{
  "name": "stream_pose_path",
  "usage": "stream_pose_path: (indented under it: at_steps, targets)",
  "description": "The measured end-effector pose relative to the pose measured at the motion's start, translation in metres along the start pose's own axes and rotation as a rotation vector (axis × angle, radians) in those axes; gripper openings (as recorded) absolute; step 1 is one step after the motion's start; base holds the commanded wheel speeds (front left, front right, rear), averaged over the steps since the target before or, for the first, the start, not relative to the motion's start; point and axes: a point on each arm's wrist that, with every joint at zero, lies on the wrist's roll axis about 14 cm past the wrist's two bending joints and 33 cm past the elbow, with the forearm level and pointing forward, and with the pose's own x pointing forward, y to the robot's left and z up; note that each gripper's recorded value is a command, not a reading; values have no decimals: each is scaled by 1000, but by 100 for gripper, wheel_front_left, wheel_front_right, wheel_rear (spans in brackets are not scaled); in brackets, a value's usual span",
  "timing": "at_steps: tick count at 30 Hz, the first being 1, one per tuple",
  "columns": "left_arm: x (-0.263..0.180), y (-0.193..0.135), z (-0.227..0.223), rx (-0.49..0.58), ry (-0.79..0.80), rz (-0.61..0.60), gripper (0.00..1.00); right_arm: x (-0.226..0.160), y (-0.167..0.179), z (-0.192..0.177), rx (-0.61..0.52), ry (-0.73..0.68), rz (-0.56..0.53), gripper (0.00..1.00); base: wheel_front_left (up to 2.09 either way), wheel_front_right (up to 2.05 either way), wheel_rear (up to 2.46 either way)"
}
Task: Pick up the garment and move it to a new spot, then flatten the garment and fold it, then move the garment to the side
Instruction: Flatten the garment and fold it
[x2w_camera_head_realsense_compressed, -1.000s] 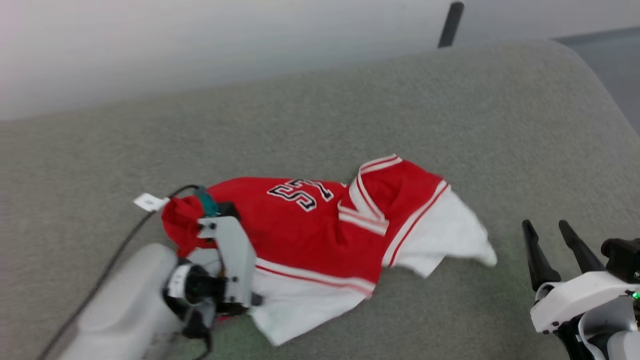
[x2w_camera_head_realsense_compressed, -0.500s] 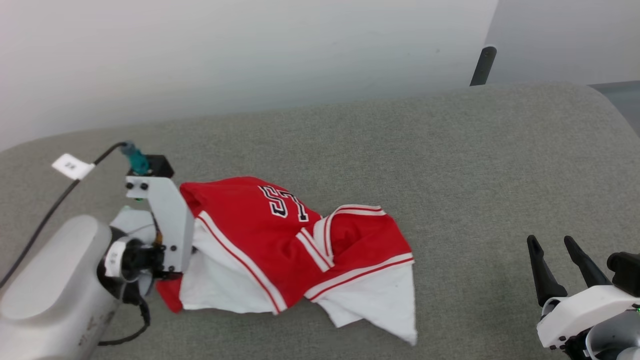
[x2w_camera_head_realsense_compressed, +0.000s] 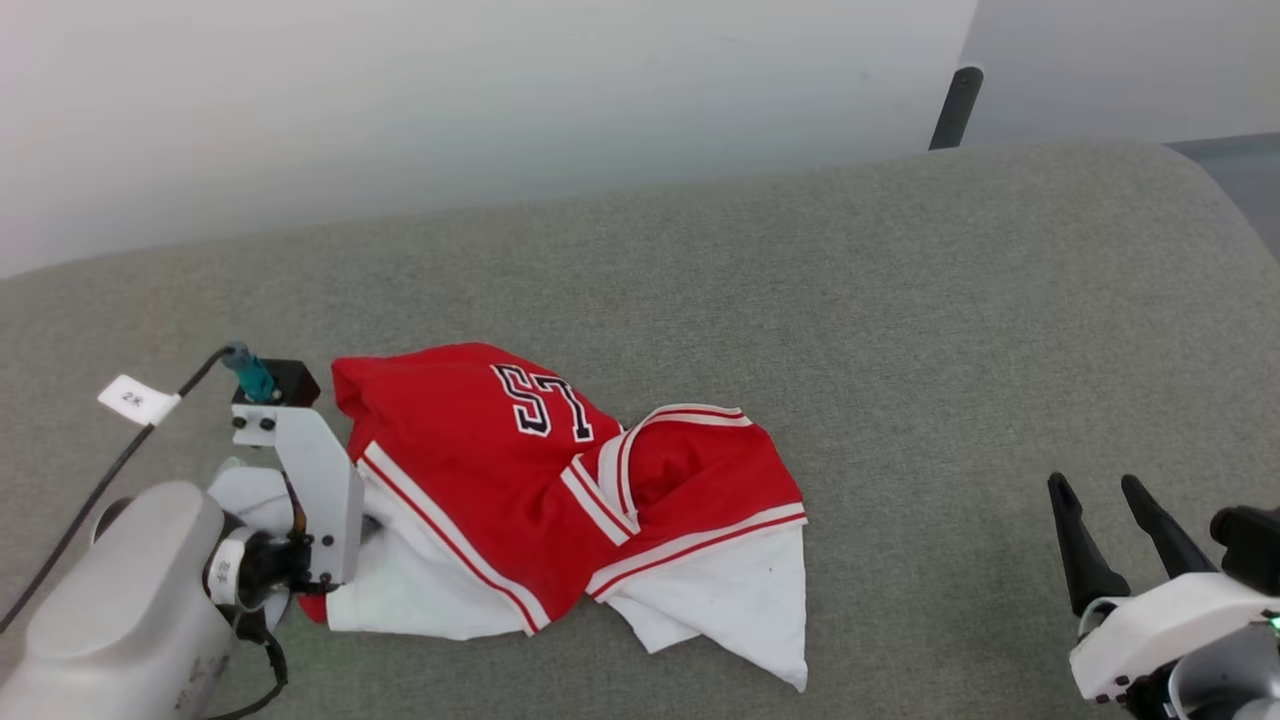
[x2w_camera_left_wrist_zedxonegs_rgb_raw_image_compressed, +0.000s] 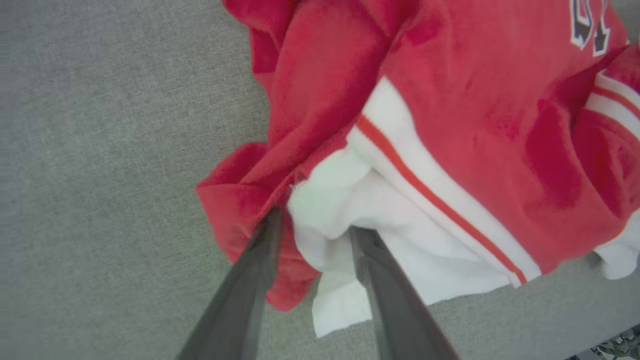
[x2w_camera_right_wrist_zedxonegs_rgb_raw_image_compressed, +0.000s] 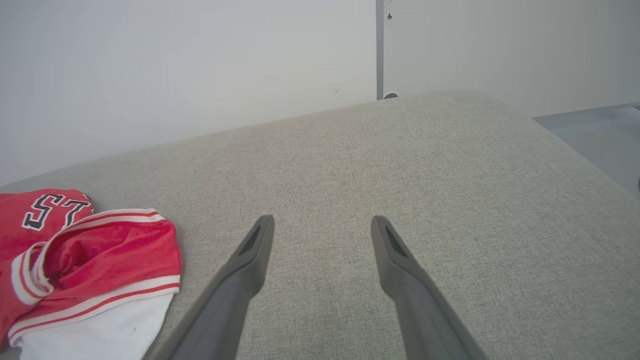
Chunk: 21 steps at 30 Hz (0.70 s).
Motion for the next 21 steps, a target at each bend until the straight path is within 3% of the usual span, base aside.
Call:
stream_pose_path:
  at_steps: [12,13,14,15,16,17,21]
  targets:
    - [-8,-12,-6,22,22,-46,100,0,8,-5,16,14,18,100,0,0,0]
    - [-7,-11,-7,21,27,-44,96,0,9,-6,16,15,19,100,0,0,0]
    - [-6,-11,-10,23,42,-43,63,0,9,-6,17,16,21,100,0,0,0]
    - [-5,-12,-11,25,50,-44,46,0,9,-6,17,17,21,100,0,0,0]
    - [-5,-12,-12,23,56,-44,19,0,9,-6,16,18,20,100,0,0,0]
    - [-4,-13,-13,20,64,-45,0,0,8,-7,16,18,19,100,0,0,0]
    - [-4,-12,-13,14,76,-36,0,-1,4,-7,17,17,7,100,0,0,0]
